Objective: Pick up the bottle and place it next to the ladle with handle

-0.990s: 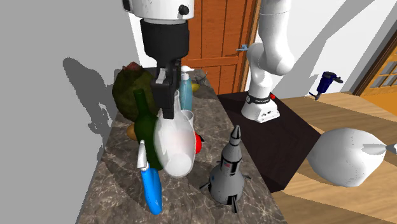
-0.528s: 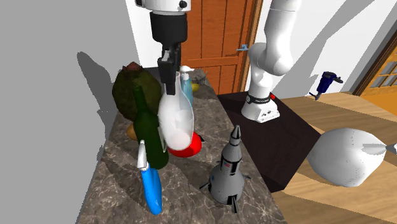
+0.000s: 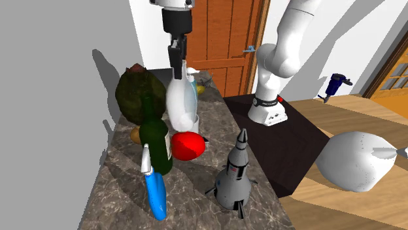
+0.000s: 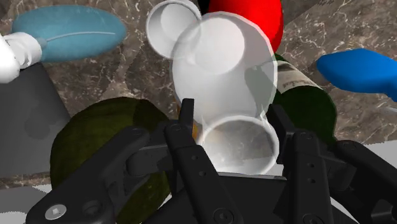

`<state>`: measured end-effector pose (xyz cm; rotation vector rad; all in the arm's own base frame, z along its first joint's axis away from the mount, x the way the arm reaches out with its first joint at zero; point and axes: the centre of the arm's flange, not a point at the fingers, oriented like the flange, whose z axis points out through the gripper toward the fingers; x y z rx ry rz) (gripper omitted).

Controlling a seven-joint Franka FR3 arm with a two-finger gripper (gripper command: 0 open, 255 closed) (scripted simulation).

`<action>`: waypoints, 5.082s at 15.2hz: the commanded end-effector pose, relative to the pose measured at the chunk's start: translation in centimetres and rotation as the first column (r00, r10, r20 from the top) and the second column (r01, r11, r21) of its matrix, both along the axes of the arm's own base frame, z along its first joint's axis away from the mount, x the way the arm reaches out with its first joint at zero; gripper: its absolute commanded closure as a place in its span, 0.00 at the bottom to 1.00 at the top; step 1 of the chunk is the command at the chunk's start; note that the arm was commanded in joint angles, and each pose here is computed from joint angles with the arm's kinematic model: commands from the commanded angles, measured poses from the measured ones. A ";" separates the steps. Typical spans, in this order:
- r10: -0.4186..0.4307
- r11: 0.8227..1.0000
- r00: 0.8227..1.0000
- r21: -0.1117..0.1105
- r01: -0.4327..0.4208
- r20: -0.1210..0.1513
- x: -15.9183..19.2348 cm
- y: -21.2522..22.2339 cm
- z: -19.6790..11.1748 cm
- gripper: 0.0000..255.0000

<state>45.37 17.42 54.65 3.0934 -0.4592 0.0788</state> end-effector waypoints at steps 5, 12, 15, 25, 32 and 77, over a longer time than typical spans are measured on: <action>0.002 1.000 1.000 0.001 -0.002 0.001 -1.0 -7.8 0.1 1.00; 0.002 1.000 1.000 0.001 -0.002 0.001 -2.4 -16.9 0.1 1.00; 0.002 1.000 1.000 0.001 -0.002 0.001 -3.0 -20.8 0.1 1.00; 0.002 1.000 1.000 0.001 -0.002 0.001 -4.9 -33.9 0.1 1.00; 0.002 1.000 1.000 0.001 -0.002 0.001 -6.2 -43.0 0.1 1.00; 0.002 1.000 1.000 0.001 -0.002 0.001 -10.4 -71.7 -11.1 1.00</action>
